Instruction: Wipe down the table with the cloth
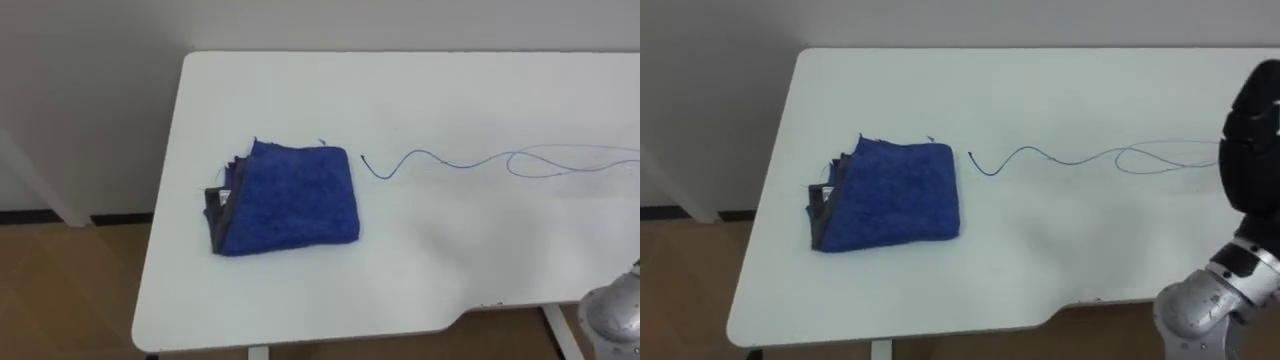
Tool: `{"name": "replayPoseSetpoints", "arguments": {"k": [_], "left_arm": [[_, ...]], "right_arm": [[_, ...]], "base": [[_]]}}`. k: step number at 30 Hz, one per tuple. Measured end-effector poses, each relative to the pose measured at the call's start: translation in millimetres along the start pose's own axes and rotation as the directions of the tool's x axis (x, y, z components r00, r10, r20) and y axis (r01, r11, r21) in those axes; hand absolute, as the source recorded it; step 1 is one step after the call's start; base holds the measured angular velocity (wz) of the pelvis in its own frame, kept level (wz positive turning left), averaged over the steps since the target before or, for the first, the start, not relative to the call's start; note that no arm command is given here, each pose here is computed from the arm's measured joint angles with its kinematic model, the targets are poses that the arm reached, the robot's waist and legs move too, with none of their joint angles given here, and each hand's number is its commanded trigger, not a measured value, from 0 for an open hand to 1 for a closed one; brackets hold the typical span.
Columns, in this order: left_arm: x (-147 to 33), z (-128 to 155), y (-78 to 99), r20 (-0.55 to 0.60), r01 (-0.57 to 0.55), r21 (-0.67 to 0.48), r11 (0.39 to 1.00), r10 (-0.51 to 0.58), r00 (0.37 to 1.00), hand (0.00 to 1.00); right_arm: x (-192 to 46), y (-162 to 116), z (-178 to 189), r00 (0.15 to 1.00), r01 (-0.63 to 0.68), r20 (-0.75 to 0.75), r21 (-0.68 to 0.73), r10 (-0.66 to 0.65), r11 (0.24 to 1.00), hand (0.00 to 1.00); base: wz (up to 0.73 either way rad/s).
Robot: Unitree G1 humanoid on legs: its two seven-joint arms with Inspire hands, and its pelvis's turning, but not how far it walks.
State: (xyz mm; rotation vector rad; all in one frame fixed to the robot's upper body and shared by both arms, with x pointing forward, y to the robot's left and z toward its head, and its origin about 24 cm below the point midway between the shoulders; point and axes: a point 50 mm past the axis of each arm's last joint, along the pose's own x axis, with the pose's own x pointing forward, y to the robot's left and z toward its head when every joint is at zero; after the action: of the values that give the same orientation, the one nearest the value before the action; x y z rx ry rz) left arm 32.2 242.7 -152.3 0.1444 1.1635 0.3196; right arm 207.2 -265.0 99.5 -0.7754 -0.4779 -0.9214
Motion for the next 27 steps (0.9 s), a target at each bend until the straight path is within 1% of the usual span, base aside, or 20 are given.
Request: {"name": "replayPoseSetpoints", "arguments": {"k": [2, 4, 7, 10, 14, 17, 20, 22, 23, 25, 27], "left_arm": [[0.3, 1, -0.1, 0.005, 0.001, 0.001, 1.0, -0.001, 1.0, 0.0], [0.5, 2, 0.8, 0.013, -0.001, 0.001, 1.0, 0.001, 1.0, 0.0], [0.9, 3, 4.6, 0.015, -0.008, 0.009, 1.0, 0.008, 1.0, 0.0], [1.1, 0, 6.8, 0.006, 0.002, 0.037, 0.999, -0.002, 1.0, 0.0], [2.1, 4, 3.6, 0.021, 0.019, 0.082, 0.996, -0.021, 1.0, 0.0], [2.7, 8, 0.0, 0.04, 0.036, 0.101, 0.994, -0.04, 0.998, 0.0], [5.0, 17, -4.3, 0.063, 0.068, 0.113, 0.991, -0.075, 0.995, 0.0], [6.8, 21, -5.3, 0.069, 0.087, 0.117, 0.989, -0.096, 0.993, 0.0], [7.0, 21, -5.6, 0.069, 0.091, 0.119, 0.989, -0.1, 0.993, 0.0], [7.4, 24, -7.7, 0.072, 0.119, 0.142, 0.983, -0.13, 0.989, 0.0], [7.4, 24, -6.4, 0.068, 0.134, 0.161, 0.978, -0.146, 0.987, 0.0]], "right_arm": [[2, 6, 10, 0.997, -0.037, 0.072, -0.005, 0.037, 0.999, 0.0], [0, 14, 20, 0.98, -0.119, 0.154, -0.032, 0.123, 0.992, 0.0], [-2, 19, 36, 0.95, -0.196, 0.241, -0.043, 0.2, 0.98, 0.0], [-4, 21, 54, 0.909, -0.244, 0.338, -0.04, 0.243, 0.969, 0.0], [-8, 31, 68, 0.859, -0.298, 0.416, -0.069, 0.299, 0.952, 0.0], [-19, 41, 74, 0.803, -0.394, 0.454, -0.08, 0.385, 0.916, 0.0], [-31, 50, 76, 0.741, -0.471, 0.474, -0.137, 0.475, 0.871, 0.0], [-39, 56, 80, 0.686, -0.527, 0.486, -0.179, 0.541, 0.831, 0.0], [-42, 58, 81, 0.672, -0.543, 0.489, -0.184, 0.555, 0.819, 0.0], [-53, 63, 85, 0.61, -0.603, 0.495, -0.216, 0.619, 0.768, 0.0], [-57, 66, 86, 0.571, -0.628, 0.496, -0.249, 0.654, 0.737, 0.0]], "base": [[0.14], [0.07], [0.07], [0.11], [0.02], [0.06], [0.15], [0.05], [0.0], [0.0], [0.08]]}}
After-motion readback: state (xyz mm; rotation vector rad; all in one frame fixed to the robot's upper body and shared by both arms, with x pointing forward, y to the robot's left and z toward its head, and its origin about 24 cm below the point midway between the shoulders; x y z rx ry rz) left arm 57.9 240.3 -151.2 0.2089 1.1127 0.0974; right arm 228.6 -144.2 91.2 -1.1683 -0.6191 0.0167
